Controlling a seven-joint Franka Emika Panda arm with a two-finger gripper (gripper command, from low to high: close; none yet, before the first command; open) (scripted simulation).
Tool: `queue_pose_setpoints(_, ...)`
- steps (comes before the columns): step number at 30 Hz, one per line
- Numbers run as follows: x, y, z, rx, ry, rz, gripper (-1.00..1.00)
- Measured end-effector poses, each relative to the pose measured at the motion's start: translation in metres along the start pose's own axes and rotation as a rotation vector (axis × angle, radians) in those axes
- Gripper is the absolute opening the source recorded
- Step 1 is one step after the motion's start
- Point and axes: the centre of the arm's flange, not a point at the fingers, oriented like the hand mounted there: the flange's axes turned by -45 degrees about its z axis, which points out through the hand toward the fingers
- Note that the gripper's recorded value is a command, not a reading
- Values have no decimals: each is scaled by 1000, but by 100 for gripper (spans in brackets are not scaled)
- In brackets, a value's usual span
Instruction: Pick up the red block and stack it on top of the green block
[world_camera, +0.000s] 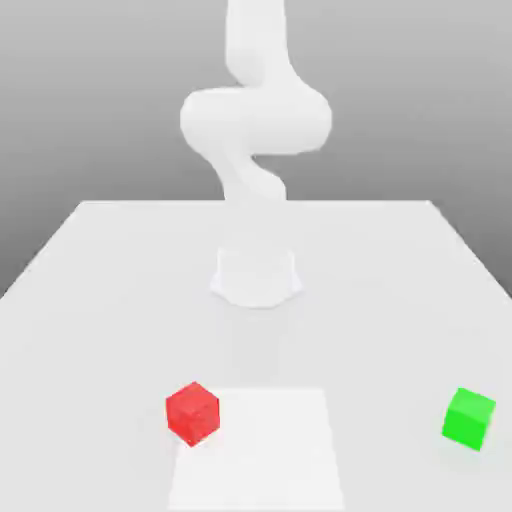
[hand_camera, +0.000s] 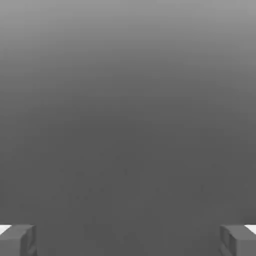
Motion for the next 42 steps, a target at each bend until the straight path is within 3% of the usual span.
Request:
queue_pose_setpoints(12, -130, 40, 246, 187, -375, -338, 0)
queue_pose_setpoints(22, -290, 67, 332, 247, -666, -653, 0)
queue_pose_setpoints(36, -342, 68, 383, 252, -688, -696, 0)
queue_pose_setpoints(37, -346, 67, 385, 254, -689, -694, -100)
queue_pose_setpoints(42, -346, 67, 385, 256, -691, -693, -100)
